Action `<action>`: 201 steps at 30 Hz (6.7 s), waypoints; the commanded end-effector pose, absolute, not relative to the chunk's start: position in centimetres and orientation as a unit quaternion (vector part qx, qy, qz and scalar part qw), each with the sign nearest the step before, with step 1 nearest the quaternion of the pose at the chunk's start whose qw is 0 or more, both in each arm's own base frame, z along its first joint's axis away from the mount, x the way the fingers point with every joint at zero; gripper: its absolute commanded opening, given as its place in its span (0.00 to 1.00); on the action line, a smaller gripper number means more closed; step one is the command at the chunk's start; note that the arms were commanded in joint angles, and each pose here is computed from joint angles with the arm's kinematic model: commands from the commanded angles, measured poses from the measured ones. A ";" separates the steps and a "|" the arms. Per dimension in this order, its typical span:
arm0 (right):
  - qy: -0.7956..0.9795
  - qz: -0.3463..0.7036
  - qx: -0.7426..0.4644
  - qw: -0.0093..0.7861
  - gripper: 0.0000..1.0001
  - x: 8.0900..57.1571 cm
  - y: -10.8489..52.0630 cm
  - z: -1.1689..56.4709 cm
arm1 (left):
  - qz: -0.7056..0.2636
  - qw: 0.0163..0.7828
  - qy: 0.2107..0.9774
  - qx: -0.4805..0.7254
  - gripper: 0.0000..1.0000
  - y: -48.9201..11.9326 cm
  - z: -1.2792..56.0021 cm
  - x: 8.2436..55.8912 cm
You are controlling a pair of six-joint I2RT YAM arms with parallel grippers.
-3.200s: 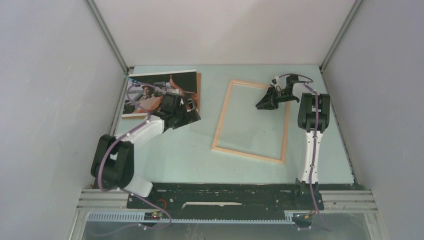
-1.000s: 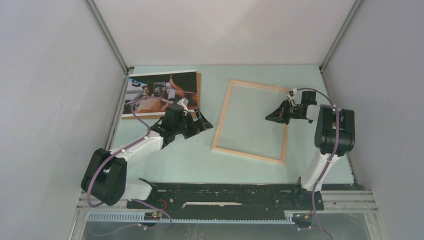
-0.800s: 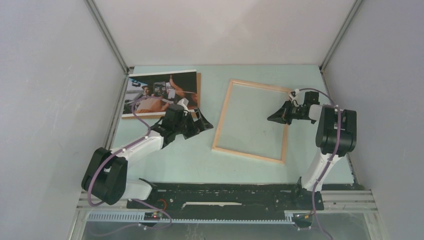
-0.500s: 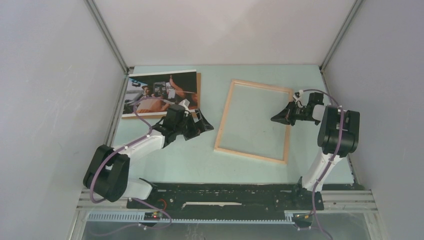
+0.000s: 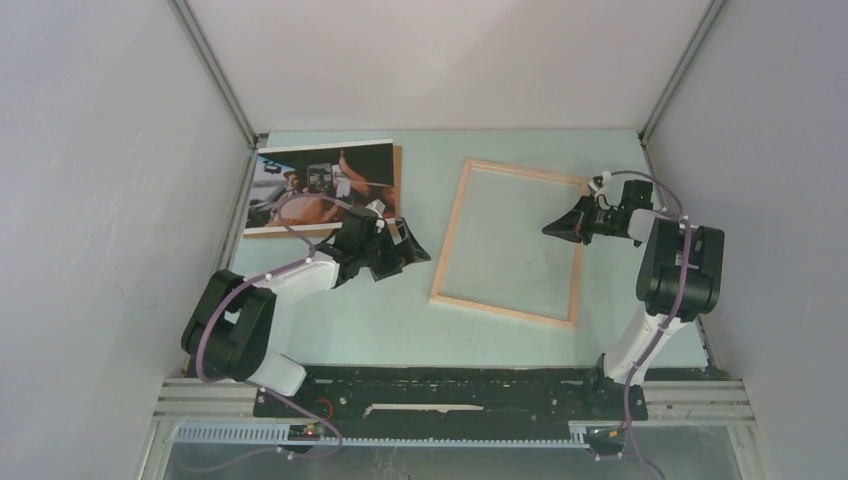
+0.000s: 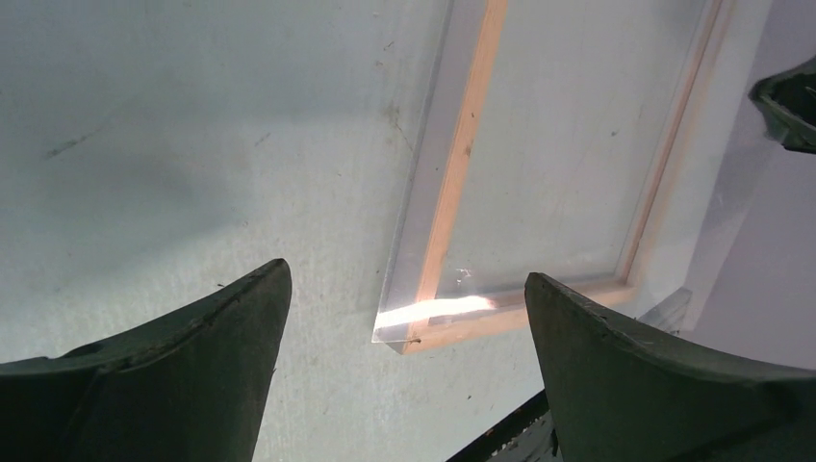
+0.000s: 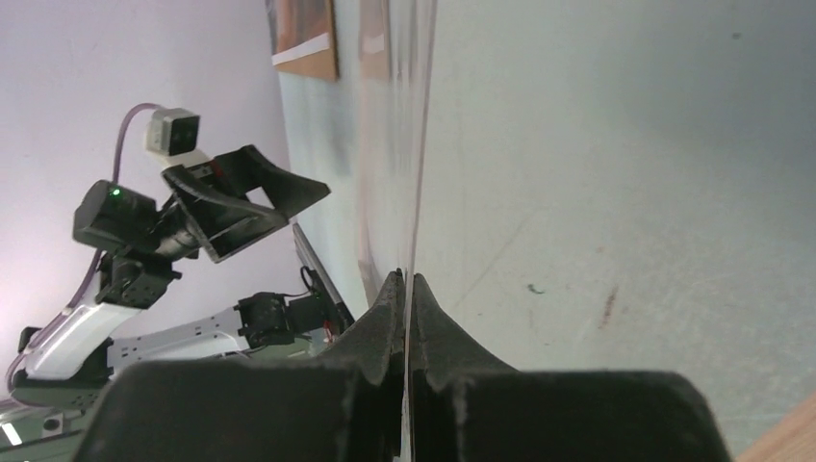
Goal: Put the photo into the frame
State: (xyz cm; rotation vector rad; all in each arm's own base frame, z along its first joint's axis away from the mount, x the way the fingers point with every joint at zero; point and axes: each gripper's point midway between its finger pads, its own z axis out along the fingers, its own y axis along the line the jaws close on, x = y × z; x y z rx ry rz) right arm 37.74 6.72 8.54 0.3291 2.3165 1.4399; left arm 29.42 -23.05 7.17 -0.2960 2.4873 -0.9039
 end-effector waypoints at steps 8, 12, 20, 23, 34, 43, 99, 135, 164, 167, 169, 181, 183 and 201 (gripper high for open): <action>0.792 0.547 0.126 0.240 0.00 37.1 4.9 12.7 | -0.361 0.272 0.887 -0.091 0.96 -24.8 10.2 31.7; 0.782 0.558 0.131 0.245 0.00 37.5 4.0 12.9 | -0.363 0.263 0.890 -0.084 0.96 -25.4 10.0 32.0; 0.777 0.573 0.104 0.238 0.00 38.3 7.0 14.5 | -0.354 0.264 0.893 -0.086 0.94 -25.8 10.0 32.6; 0.770 0.573 0.109 0.259 0.00 38.8 6.8 16.8 | -0.356 0.262 0.892 -0.090 0.94 -25.8 9.9 32.5; 0.762 0.558 0.126 0.304 0.00 36.8 4.2 21.6 | -0.349 0.273 0.892 -0.092 0.91 -25.6 10.2 32.9; 0.774 0.524 0.141 0.327 0.00 36.1 2.9 22.9 | -0.334 0.264 0.903 -0.052 0.72 -28.9 9.5 33.9; 0.780 0.558 0.083 0.272 0.00 36.7 9.1 22.3 | -0.243 0.183 0.950 -0.075 0.40 -23.1 1.4 30.9; 0.768 0.583 0.117 0.237 0.00 36.9 10.4 17.9 | -0.325 0.178 0.922 -0.107 0.19 -23.5 1.6 29.0; 0.761 0.590 0.140 0.231 0.00 35.2 12.0 17.1 | -0.338 0.180 0.917 -0.115 0.15 -23.7 2.1 28.7; 0.761 0.589 0.138 0.234 0.00 35.1 12.1 17.5 | -0.338 0.178 0.917 -0.115 0.15 -23.7 2.0 28.7; 0.760 0.591 0.136 0.235 0.00 35.0 12.1 17.8 | -0.338 0.179 0.917 -0.114 0.15 -23.7 2.1 28.7; 0.757 0.592 0.137 0.239 0.00 35.1 12.1 18.1 | -0.338 0.179 0.917 -0.114 0.14 -23.7 2.0 28.7; 0.759 0.592 0.140 0.233 0.00 35.1 12.1 17.5 | -0.338 0.178 0.917 -0.114 0.14 -23.7 2.0 28.7; 0.769 0.591 0.125 0.208 0.00 35.0 12.4 13.3 | -0.343 0.178 0.916 -0.112 0.14 -23.8 2.3 28.7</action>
